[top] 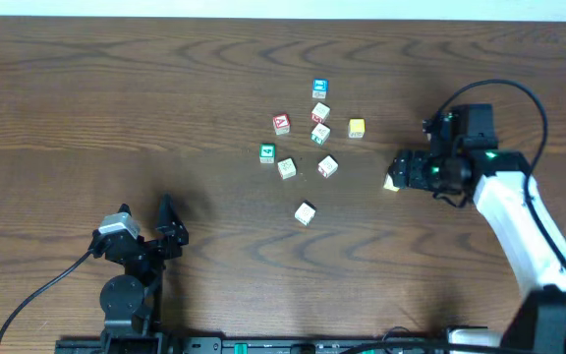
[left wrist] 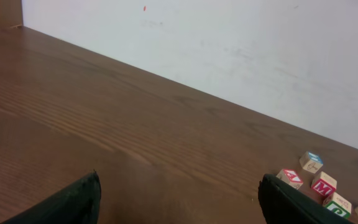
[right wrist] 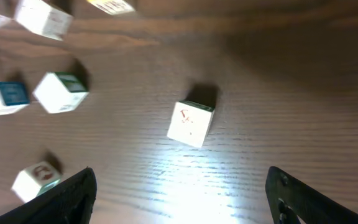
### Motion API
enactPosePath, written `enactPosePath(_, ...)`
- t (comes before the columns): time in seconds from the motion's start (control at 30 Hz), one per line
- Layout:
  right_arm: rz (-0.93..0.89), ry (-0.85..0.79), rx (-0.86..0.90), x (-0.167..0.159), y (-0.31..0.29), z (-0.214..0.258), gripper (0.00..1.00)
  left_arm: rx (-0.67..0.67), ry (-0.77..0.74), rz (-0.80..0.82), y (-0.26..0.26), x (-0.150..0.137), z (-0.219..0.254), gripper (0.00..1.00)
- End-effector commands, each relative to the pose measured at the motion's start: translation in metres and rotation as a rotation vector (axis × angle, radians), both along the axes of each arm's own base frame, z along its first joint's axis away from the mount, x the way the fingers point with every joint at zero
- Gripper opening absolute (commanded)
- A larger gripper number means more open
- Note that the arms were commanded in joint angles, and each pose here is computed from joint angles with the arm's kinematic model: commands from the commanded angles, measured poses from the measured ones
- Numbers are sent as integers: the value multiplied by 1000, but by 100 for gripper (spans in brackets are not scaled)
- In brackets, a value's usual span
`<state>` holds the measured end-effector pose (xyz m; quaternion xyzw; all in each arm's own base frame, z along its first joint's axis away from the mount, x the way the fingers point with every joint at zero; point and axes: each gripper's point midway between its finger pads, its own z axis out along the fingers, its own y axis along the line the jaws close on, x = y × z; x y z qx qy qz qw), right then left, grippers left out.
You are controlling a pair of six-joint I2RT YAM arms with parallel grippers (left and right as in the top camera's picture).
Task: Lift 5 blocks
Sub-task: 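Move right gripper over the green-edged violin block near right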
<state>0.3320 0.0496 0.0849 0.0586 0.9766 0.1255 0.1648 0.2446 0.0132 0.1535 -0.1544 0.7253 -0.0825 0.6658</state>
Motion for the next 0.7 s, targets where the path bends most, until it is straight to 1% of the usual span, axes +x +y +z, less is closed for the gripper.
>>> enactPosePath(0.0, -112, 72, -31, 3, -3, -19, 82, 9, 61, 19, 4, -1, -18, 82)
enactPosePath(0.1, -132, 132, -30, 0, 4, -37, 82, 9, 61, 18, 4, -1, -18, 81)
enactPosePath(0.27, -180, 185, -34, -2, 15, -55, 81, 9, 61, 18, 4, -1, -18, 81)
enactPosePath(0.37, -198, 195, -50, -1, 20, -65, 80, 9, 61, 18, 4, -1, -18, 81)
enactPosePath(0.47, -218, 199, -68, 0, 20, -70, 75, 9, 61, 18, 4, -1, -18, 81)
enactPosePath(0.67, -218, 152, -101, 10, 20, -71, 73, 9, 61, 18, 4, -1, -18, 81)
